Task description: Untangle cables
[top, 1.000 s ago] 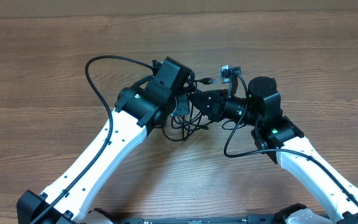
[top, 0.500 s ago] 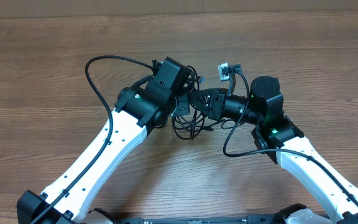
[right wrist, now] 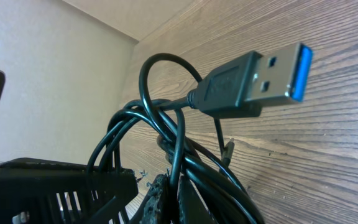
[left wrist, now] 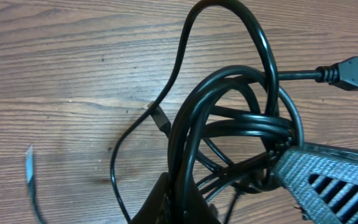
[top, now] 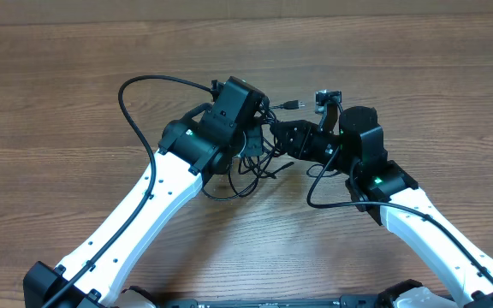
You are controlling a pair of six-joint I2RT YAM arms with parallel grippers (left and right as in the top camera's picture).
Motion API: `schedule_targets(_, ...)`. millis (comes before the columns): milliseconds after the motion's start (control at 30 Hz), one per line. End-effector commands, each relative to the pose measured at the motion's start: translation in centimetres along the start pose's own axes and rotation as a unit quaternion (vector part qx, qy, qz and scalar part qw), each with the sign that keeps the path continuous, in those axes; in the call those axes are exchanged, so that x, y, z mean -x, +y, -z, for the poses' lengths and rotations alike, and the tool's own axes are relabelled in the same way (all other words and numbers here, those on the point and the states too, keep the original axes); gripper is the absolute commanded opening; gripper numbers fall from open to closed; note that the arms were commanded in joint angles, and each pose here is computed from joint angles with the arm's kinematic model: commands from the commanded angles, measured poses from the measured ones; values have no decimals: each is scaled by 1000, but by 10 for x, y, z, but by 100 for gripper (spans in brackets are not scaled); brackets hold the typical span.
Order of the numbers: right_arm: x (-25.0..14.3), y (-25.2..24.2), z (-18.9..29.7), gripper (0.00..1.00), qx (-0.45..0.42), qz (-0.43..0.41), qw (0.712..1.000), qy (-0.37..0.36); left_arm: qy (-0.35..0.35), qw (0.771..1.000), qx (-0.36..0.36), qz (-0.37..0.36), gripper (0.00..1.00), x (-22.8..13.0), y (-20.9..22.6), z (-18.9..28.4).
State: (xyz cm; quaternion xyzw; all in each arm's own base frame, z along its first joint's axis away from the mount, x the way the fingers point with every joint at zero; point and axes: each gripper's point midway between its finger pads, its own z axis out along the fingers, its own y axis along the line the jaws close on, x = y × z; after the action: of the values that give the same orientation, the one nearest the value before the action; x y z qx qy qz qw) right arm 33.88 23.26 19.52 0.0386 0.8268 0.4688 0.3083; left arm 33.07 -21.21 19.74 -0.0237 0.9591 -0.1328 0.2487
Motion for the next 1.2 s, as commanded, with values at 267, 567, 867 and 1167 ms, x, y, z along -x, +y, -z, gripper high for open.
schedule_targets(267, -6, 42, 4, 4, 93, -65, 993, 43, 25, 997, -75, 12, 5, -6, -30, 5)
schedule_targets(567, 14, 16, 1, 4, 25, -58, 998, -25, 36, 994, -99, 10, 4, -9, -39, 7)
schedule_targets(867, 6, 12, 0, 4, 19, -77, 997, -7, 33, 994, -102, 10, 4, -7, -40, 7)
schedule_targets(1167, 15, 34, 2, 4, 66, -46, 997, -17, 33, 994, -102, 10, 4, -7, -40, 7)
